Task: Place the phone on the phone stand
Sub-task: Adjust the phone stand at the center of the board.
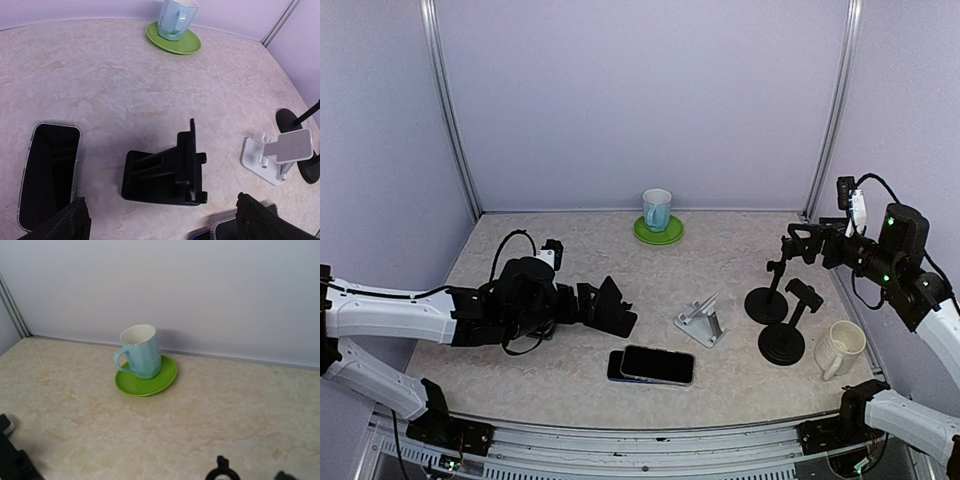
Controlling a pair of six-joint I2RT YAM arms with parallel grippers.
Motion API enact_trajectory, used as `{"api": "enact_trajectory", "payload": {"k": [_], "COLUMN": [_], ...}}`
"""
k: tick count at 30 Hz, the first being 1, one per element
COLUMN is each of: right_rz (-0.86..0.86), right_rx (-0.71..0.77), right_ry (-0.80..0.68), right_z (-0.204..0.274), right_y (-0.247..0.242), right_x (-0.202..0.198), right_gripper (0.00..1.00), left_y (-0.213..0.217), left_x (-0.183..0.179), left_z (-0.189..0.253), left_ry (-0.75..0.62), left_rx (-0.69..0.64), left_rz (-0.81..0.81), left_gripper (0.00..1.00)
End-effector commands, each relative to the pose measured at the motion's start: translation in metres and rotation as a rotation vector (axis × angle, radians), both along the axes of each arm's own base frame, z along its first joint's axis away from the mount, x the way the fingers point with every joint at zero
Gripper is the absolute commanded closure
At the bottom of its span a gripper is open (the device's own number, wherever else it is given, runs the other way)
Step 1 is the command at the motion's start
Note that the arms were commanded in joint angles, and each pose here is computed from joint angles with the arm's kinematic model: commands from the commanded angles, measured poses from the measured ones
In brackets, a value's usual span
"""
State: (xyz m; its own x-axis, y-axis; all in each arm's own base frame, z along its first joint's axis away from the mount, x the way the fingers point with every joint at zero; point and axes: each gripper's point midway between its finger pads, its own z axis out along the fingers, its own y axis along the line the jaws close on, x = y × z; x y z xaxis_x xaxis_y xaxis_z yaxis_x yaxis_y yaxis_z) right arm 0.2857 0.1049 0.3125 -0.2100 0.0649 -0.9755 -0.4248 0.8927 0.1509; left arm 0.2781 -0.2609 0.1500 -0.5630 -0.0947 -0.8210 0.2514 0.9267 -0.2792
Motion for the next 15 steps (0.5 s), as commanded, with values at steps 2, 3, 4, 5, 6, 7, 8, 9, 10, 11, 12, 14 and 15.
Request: {"api": "enact_trajectory", "payload": {"k": [2,3,4,5,6,7,8,9,10,11,12,14,15], "right_rz": [-0.003,-0.005,-0.004,-0.003,-0.003,-0.003,-0.004,-0.004,-0.003,-0.003,-0.003,-0.004,-0.003], "right_rx": [0.013,0.013,0.013,0.014,0.014,0.015,0.014,0.014,0.014,0.014,0.013,0.014,0.014], "right_ry": [-0.009,-0.01,-0.011,-0.011,-0.012,-0.014,-0.013,-0.015,-0.016,-0.015,-0.017,-0.019,-0.02], "right_z": [0.0,0.001,0.001,0.001,0.001,0.002,0.001,0.002,0.003,0.002,0.003,0.004,0.004], "right_y": [-0.002,-0.003,-0.003,-0.002,-0.002,-0.002,-0.003,-0.003,-0.003,-0.003,-0.003,-0.003,-0.003], "right_x": [-0.002,-0.002,-0.003,-0.003,-0.004,-0.004,-0.004,-0.004,-0.004,-0.004,-0.004,-0.004,-0.004], "right_gripper": [0.0,0.0,0.0,0.0,0.0,0.0,0.0,0.0,0.0,0.0,0.0,0.0,0.0], "left_y": [-0.021,-0.024,-0.028,-0.031,-0.034,-0.036,-0.038,-0.04,-0.041,-0.043,-0.046,-0.049,-0.05], "left_x": [-0.008,-0.008,-0.008,-0.007,-0.007,-0.006,-0.005,-0.003,-0.002,0.0,0.001,0.006,0.009], "left_z": [0.019,0.02,0.021,0.02,0.02,0.019,0.018,0.016,0.015,0.014,0.011,0.012,0.011], "left_ry": [0.005,0.009,0.014,0.018,0.021,0.021,0.023,0.021,0.022,0.02,0.021,0.018,0.017], "left_rx": [-0.103,-0.109,-0.117,-0.121,-0.123,-0.124,-0.123,-0.116,-0.113,-0.109,-0.099,-0.097,-0.094], "left_rz": [-0.038,-0.045,-0.055,-0.061,-0.065,-0.067,-0.069,-0.071,-0.072,-0.076,-0.082,-0.084,-0.083], "left_gripper": [0.02,0.02,0.03,0.05,0.06,0.07,0.07,0.08,0.09,0.13,0.17,0.24,0.29]}}
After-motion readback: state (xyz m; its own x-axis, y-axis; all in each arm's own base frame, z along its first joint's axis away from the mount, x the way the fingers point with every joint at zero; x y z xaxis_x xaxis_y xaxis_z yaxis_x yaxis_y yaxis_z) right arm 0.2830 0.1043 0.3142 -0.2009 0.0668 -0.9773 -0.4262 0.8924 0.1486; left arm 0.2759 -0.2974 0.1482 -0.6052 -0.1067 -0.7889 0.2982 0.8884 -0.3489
